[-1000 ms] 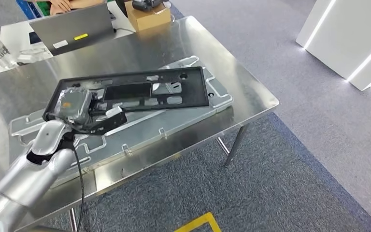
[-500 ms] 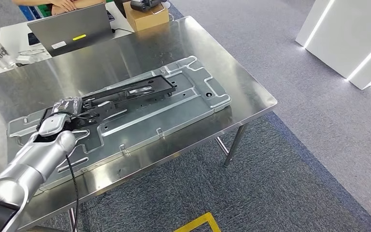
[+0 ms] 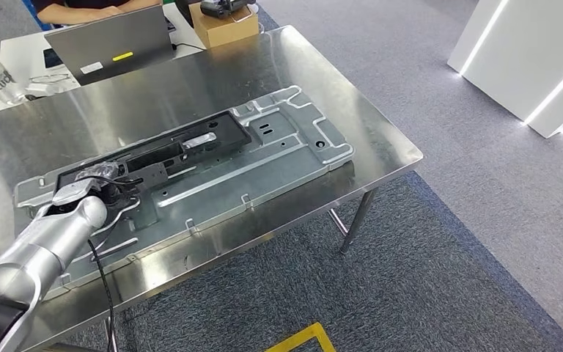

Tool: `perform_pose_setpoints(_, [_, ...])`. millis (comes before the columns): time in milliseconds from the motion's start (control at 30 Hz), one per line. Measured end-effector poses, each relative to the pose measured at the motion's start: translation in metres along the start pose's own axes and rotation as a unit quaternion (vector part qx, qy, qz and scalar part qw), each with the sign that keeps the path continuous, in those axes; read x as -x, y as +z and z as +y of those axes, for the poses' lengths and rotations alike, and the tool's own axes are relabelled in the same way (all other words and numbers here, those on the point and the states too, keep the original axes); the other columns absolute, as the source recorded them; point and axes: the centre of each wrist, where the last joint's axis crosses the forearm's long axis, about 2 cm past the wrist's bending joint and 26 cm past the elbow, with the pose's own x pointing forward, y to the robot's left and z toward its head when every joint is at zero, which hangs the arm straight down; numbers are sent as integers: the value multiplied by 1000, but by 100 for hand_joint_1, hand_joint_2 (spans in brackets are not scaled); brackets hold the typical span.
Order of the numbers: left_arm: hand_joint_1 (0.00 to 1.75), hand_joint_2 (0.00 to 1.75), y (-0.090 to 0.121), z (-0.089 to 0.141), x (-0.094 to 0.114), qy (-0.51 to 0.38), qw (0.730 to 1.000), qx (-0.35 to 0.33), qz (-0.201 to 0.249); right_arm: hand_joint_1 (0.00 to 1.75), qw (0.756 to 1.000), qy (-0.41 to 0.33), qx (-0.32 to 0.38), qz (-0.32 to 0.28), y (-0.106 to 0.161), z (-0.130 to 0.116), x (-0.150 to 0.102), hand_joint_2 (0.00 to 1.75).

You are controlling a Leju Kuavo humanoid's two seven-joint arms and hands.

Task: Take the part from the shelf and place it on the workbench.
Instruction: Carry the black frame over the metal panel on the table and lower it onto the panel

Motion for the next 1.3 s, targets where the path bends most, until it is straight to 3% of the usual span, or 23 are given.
perform_pose_setpoints(100, [0,0,0,4,-5,41,998,41,-38,0,1000,-4,2,-5,0,0,1,0])
perform_pose_setpoints(233, [0,0,4,11,-16,82,992,41,-93,0,1000,-14,2,-6,0,0,1,0])
perform_pose_setpoints(400, [0,0,25,21,-37,145,971,-71,-178,0,1000,-26,3,-2,0,1,4,0])
perform_pose_setpoints(600, [0,0,55,27,-49,169,933,-201,-247,0,999,-35,8,-4,0,1,5,0])
perform_pose_setpoints(767, [0,0,75,28,-51,170,904,-281,-276,0,999,-43,14,-5,0,1,6,0])
perform_pose_setpoints(1300, [0,0,109,23,-45,168,844,-405,-310,0,997,-69,23,-5,0,0,8,0])
